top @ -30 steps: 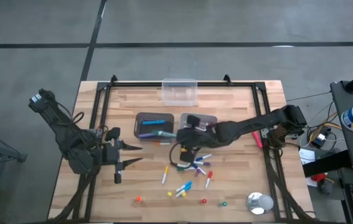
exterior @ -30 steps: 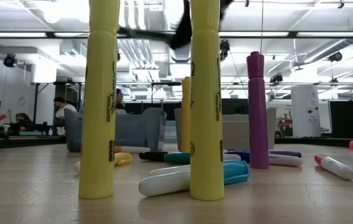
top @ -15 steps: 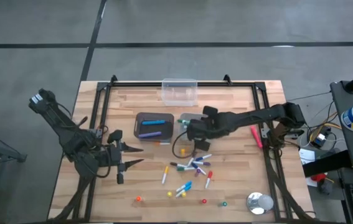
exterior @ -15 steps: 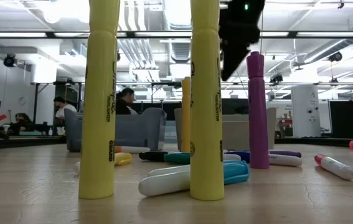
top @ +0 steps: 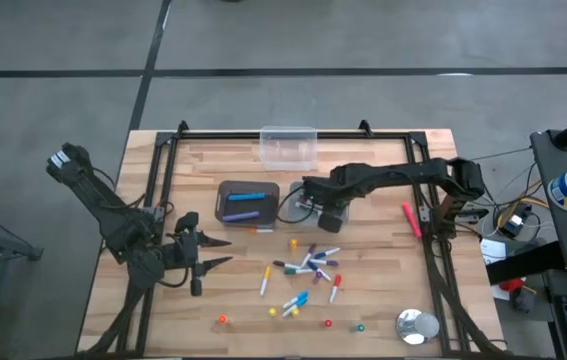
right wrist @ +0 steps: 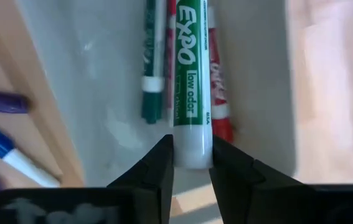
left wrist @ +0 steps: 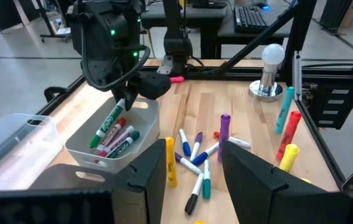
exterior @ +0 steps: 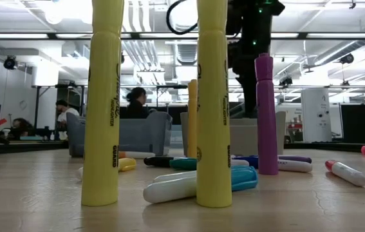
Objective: Pick & Place Markers
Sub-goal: Put the large green marker pen into the white bin, then put the large orange marker pen into the white bin
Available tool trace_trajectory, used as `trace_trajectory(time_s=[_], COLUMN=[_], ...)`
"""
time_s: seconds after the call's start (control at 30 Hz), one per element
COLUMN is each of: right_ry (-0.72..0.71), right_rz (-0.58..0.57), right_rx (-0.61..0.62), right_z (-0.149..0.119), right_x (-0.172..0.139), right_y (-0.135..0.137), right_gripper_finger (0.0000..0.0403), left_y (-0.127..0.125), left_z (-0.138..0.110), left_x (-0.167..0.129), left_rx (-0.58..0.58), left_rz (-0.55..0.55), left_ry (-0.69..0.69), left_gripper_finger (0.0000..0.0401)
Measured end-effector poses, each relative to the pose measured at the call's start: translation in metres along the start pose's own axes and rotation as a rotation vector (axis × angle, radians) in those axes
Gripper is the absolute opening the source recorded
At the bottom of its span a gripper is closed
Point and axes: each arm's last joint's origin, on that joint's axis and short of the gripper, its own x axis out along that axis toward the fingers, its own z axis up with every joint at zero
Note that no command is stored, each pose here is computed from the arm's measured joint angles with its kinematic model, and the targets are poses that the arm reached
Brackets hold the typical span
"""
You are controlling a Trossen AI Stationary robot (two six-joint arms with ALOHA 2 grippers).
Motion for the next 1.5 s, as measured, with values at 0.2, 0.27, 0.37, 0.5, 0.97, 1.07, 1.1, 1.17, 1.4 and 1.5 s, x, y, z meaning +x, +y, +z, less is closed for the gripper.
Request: trace_trajectory(time_s=[0.2,0.27,0.37,0.5,0.97,1.07,1.1,1.17,1.4,1.5], right_ry=[-0.032,-0.04,-0.065,-0.11,-0.36,-0.425,-0.448,-0.508,-0.704,-0.764], right_rz=[0.012,-0.015,-0.046,-0.035,0.072,0.119,0.132,0.141,0.205,0.252], right_rx=[-0.005,-0.002,0.009,0.05,-0.036,-0.067,-0.077,-0.089,-0.178,-0.213], right_z=[0.002,0.002,0.004,0.008,0.004,0.0,-0.001,-0.004,-0.016,-0.023], right_x=[0.004,0.004,-0.001,-0.012,-0.055,-0.062,-0.065,-0.071,-0.089,-0.092], right_y=[0.002,0.001,0.001,0.002,0.057,0.076,0.082,0.095,0.137,0.152], right_gripper_finger=[0.0116,0.013,0.0151,0.0166,0.0167,0.0165,0.0164,0.0161,0.0152,0.015], left_y=[0.0,0.0,-0.001,-0.002,-0.024,-0.031,-0.032,-0.035,-0.042,-0.044], left_z=[0.0,0.0,-0.001,-0.002,-0.021,-0.029,-0.031,-0.037,-0.048,-0.049], left_x=[0.0,0.0,0.0,0.0,0.01,0.013,0.013,0.013,0.014,0.014], left_rx=[-0.01,-0.022,-0.025,-0.067,-0.055,-0.038,-0.033,-0.004,0.009,-0.016], left_rz=[-0.012,-0.012,-0.034,-0.085,-0.3,-0.346,-0.356,-0.366,-0.368,-0.363], left_ry=[0.005,0.006,0.019,0.043,0.223,0.277,0.292,0.33,0.384,0.395], left_gripper_finger=[0.0149,0.0149,0.0149,0.0149,0.0149,0.0149,0.0149,0.0149,0.0149,0.0149])
